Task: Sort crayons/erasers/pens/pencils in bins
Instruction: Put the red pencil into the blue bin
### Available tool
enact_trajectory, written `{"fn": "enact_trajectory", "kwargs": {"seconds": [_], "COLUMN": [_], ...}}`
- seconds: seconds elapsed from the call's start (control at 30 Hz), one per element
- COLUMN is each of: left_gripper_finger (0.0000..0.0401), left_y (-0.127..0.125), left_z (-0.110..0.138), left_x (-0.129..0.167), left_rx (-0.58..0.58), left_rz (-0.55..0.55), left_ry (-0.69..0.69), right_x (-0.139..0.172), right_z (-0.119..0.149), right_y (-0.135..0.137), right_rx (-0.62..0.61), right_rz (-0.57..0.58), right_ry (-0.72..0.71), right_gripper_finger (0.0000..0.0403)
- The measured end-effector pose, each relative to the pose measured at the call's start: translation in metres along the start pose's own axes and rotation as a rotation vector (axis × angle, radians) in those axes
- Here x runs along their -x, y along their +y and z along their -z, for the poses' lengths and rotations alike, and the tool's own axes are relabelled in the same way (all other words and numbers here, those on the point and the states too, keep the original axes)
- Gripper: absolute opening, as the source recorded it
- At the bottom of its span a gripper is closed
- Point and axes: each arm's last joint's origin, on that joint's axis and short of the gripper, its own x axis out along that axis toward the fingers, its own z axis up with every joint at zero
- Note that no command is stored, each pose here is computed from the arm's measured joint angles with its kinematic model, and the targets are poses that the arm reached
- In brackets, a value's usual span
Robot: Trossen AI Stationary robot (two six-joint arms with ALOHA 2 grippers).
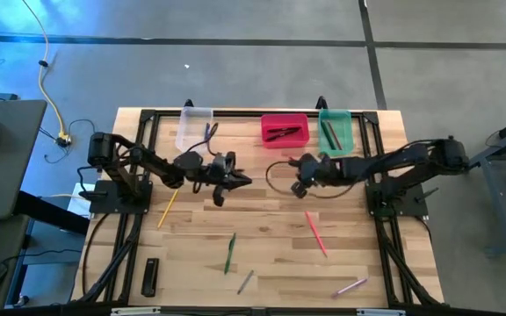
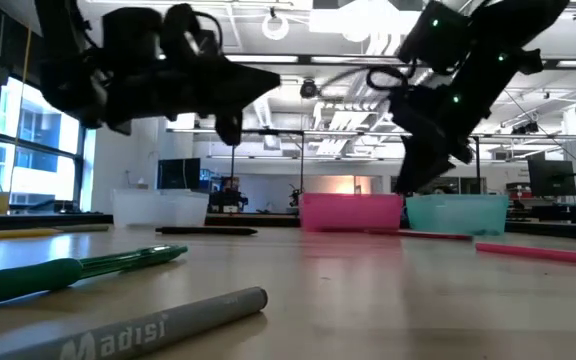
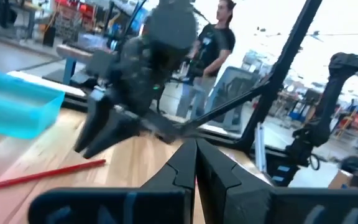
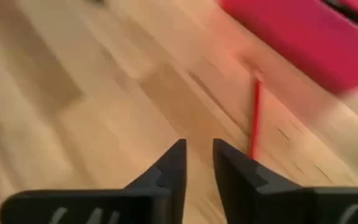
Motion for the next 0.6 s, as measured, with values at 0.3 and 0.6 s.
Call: {"fn": "enact_trajectory", "kwargs": {"seconds": [0.3, 0.6], "left_gripper_finger": [0.0000, 0.0000], "left_y": [-0.007, -0.012], "left_z": [0.013, 0.018], "left_x": [0.023, 0.026], "left_rx": [-0.004, -0.014], "left_rz": [-0.027, -0.021], "left_ry": [-0.028, -0.010], "right_x": [-0.010, -0.013], "right_z": [0.002, 0.002], "right_y": [-0.046, -0.062], "right_rx": [-0.050, -0.050], "right_rz": [0.097, 0.108], "right_ry": [0.251, 0.318], "right_gripper_finger": [0.0157, 0.0139]}}
